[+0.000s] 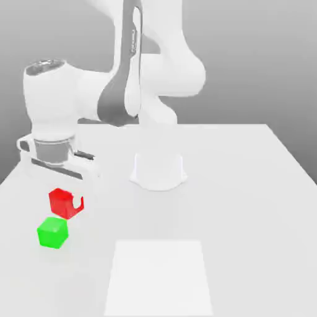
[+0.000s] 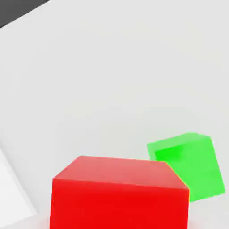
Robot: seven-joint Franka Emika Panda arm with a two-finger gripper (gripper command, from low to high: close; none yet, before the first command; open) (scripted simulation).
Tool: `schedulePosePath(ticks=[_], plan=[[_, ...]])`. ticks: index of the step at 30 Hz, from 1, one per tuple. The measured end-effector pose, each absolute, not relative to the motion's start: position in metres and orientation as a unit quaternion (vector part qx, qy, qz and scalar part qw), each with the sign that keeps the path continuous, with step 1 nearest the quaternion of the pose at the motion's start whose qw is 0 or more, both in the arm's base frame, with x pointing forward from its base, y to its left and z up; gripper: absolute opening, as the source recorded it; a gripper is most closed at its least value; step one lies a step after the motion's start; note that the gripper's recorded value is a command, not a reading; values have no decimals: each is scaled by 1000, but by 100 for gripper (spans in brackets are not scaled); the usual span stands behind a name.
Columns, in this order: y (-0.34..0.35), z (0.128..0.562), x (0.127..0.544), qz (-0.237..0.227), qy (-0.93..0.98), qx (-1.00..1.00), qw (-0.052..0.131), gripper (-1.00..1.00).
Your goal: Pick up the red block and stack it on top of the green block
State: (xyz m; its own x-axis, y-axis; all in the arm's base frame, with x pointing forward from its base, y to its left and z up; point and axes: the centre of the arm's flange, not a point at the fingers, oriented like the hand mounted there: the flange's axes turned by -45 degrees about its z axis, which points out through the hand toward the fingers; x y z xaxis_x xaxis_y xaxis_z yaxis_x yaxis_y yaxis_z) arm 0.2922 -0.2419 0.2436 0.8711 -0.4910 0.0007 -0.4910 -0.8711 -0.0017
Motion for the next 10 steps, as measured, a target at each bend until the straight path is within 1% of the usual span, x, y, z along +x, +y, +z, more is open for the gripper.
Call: schedulePosePath(ticks=[6,7,10], plan=[[-253,197,288,-1,252,-968,2,-100],[-253,187,286,-1,253,-968,1,100],[-253,187,286,-1,253,-968,1,100]])
